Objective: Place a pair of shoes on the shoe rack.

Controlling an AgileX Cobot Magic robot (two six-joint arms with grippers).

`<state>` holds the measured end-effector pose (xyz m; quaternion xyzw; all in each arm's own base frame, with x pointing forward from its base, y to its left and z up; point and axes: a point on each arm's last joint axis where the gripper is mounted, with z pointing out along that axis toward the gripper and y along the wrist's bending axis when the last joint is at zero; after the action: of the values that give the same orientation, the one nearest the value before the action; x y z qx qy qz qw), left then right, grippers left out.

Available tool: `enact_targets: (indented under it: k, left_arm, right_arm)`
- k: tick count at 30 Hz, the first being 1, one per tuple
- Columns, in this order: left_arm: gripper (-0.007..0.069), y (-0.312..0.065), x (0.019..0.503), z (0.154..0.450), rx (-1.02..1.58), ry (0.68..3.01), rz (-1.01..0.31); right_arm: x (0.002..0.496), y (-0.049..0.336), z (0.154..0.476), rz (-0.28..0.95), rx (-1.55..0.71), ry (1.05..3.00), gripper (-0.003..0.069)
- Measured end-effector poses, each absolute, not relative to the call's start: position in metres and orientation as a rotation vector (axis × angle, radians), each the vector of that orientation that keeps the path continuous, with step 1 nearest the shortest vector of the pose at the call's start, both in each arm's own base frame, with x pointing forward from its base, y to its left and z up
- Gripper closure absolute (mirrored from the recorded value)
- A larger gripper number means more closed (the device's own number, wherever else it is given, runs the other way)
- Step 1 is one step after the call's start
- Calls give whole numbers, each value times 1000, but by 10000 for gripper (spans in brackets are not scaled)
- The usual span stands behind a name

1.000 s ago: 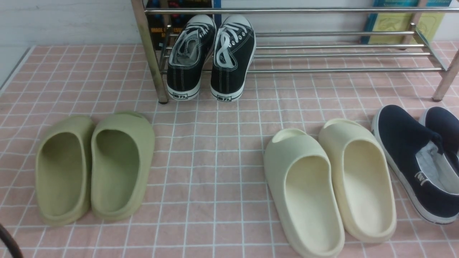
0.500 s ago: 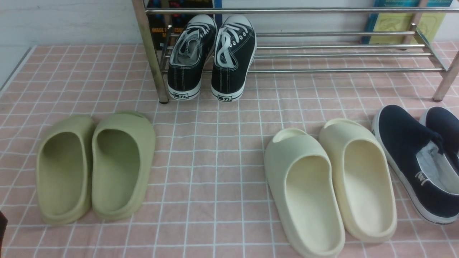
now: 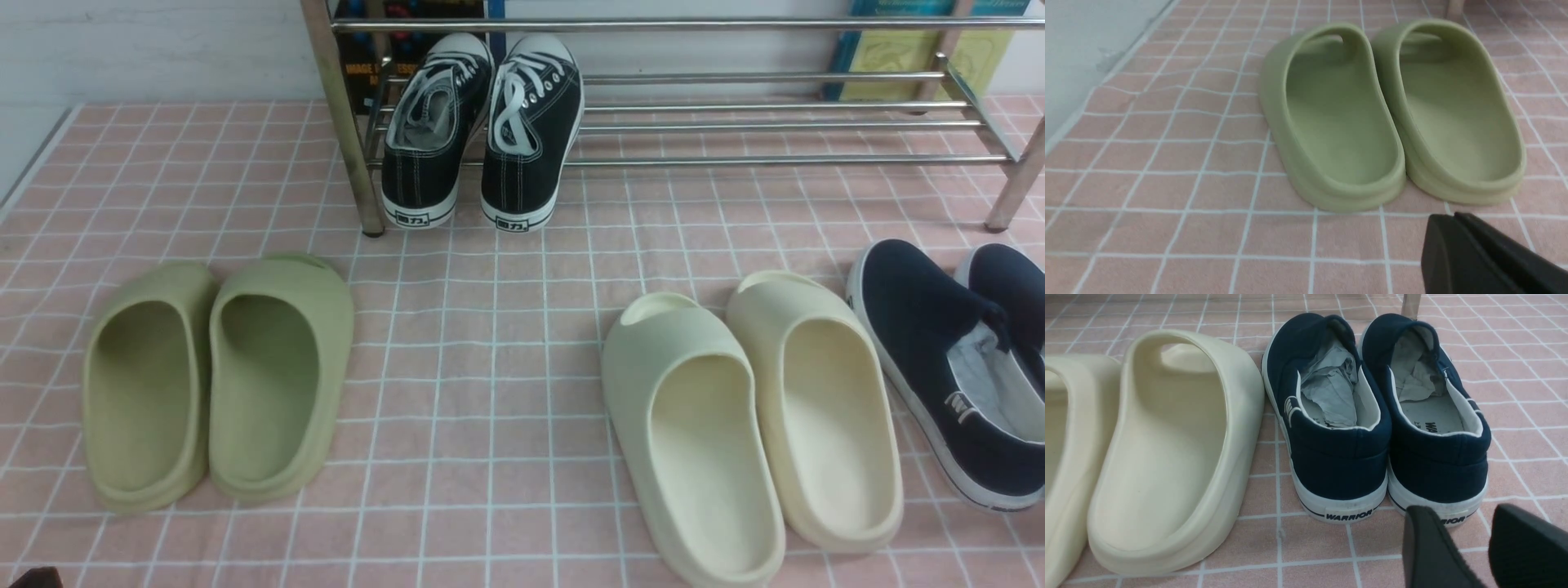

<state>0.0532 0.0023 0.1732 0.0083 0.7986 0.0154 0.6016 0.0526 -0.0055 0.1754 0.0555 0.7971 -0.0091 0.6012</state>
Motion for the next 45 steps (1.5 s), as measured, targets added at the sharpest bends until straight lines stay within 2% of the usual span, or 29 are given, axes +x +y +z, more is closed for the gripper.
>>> enact_targets:
  k: [45]
  left_arm:
    - [582, 2, 53, 173, 50, 1858, 46]
  right_arm:
    - [53, -5, 175, -20, 129, 1847, 419]
